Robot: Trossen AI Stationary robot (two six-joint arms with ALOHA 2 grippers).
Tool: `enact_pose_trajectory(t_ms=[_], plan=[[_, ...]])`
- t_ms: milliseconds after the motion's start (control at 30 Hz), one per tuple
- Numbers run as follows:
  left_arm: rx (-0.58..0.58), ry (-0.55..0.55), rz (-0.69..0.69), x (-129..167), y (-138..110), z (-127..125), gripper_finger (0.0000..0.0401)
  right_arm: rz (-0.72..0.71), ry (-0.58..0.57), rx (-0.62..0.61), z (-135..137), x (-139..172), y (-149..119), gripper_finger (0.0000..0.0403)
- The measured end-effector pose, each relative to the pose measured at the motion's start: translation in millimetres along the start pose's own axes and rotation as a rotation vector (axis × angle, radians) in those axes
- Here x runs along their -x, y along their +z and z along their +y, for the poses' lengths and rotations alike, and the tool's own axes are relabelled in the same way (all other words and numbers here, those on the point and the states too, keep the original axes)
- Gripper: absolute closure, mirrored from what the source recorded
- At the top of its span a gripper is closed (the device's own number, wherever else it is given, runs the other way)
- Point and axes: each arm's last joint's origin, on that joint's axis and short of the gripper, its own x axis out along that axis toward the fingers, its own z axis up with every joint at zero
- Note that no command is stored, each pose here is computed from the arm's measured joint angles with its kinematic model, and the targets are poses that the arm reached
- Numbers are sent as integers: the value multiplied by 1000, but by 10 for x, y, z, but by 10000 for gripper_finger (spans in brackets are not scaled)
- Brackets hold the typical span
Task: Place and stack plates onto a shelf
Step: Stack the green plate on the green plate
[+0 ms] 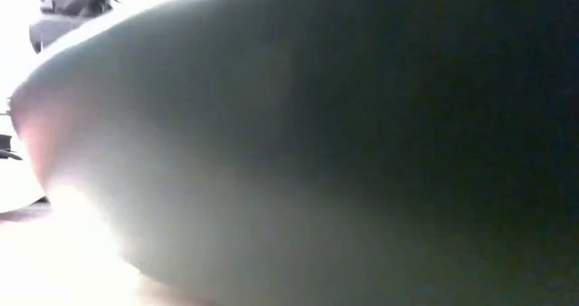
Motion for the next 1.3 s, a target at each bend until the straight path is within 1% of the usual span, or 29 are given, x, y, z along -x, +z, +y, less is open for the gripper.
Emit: enact_pose_trajectory(t_ms=[167, 233, 300, 400, 433, 467, 567, 633, 767, 900, 967, 1033, 1100, 1133, 1233, 1300], plan=[[15, 62, 48, -162, -8, -5, 221, 0, 0, -13, -1, 0, -1, 358], [38, 86, 67, -214, -10, 2, 233, 0, 0, -21, 0, 0, 0, 358], [76, 95, 83, -251, -11, 3, 267, 0, 0, -22, 0, 0, 1, 358], [111, 85, 85, -243, -7, -6, 352, 0, 0, -22, 0, 0, 0, 358], [118, 88, 77, -221, -9, -2, 372, 0, 0, -22, 0, 0, 1, 358], [121, 87, 70, -195, -12, 3, 381, 0, 0, -22, -1, 0, 0, 358], [111, 85, 54, -109, -9, 0, 388, 1, 0, -22, 0, 0, -1, 358], [97, 66, 34, 2, 20, -20, 390, 0, 0, -22, 0, 0, 0, 358], [51, -11, -22, 313, 124, -116, 391, -1, -1, -23, 0, 0, 1, 358], [-96, -139, -136, 750, 266, -294, 392, 0, -1, -22, 0, 0, 0, 358], [-173, -144, -186, 977, 309, -364, 392, 1, -1, -22, -1, 0, -1, 358], [-249, -123, -258, 1206, 349, -409, 392, 0, -1, -13, 0, 0, 0, 358], [-331, -92, -392, 1441, 431, -445, 392, 0, -1, 3, 0, 0, 0, 358], [-376, -47, -467, 1541, 479, -446, 392, 0, -1, 6, 0, 0, 0, 358], [-498, 175, -672, 1802, 630, -395, 392, 0, -1, 23, 0, 0, 0, 358], [-536, 301, -785, 1941, 788, -333, 392, 0, -2, 31, 0, 0, -1, 358]])
